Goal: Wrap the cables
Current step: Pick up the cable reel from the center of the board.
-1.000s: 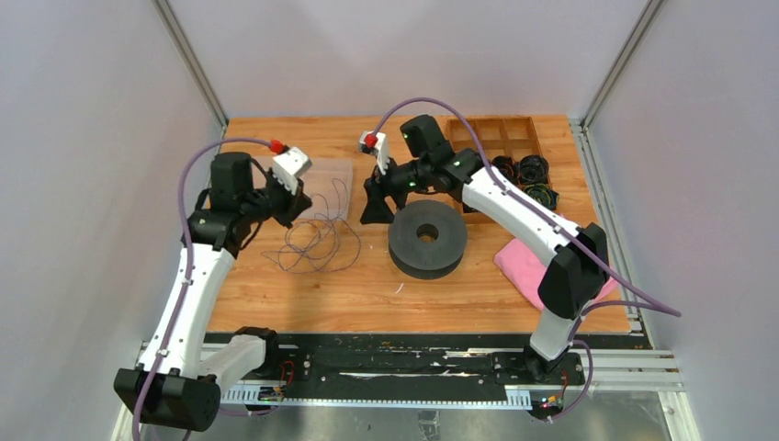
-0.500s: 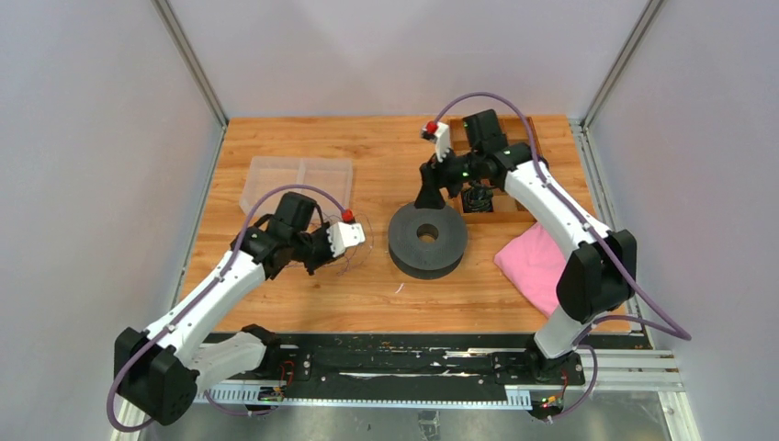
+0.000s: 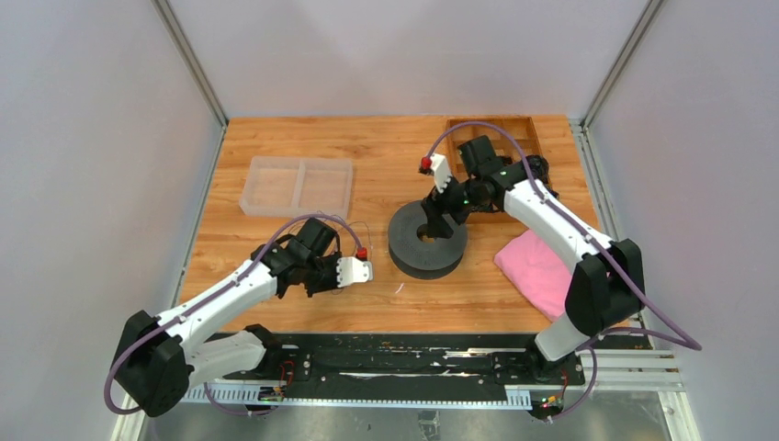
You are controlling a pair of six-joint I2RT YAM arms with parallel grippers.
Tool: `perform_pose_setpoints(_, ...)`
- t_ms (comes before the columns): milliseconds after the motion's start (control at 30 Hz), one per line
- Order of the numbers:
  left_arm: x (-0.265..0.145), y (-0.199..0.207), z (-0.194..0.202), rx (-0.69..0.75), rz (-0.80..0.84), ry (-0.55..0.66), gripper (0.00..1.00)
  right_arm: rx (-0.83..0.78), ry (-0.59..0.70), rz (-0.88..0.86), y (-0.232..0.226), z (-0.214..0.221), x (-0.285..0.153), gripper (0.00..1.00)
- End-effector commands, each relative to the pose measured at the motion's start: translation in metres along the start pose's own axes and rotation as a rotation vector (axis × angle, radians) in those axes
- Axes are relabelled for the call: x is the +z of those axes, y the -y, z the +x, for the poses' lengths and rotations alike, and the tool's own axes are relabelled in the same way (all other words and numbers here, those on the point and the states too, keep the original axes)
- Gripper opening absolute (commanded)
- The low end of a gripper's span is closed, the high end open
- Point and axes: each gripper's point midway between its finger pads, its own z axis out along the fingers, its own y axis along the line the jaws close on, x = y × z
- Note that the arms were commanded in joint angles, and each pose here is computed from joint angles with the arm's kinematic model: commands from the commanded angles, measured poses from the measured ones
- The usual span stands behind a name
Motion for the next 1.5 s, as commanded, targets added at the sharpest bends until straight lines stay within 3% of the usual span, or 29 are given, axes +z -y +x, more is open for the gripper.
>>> perform_pose_setpoints(0, -0.002, 0.004, 0.009, 0.009, -0.035, -0.025, 0.16, -0.088, -0.126, -0.013, -0.018, 0.022, 0.025, 0.82)
perform_pose_setpoints(500, -0.011, 0.006, 0.020, -0.011, -0.081, -0.056, 0.18, -0.200, -0.363, 0.032, -0.030, 0.052, 0.067, 0.84)
perform_pose_setpoints(1467, -0.018, -0.002, 0.014, -0.037, -0.115, -0.048, 0.21, -0.325, -0.433, -0.004, -0.054, 0.077, 0.077, 0.85)
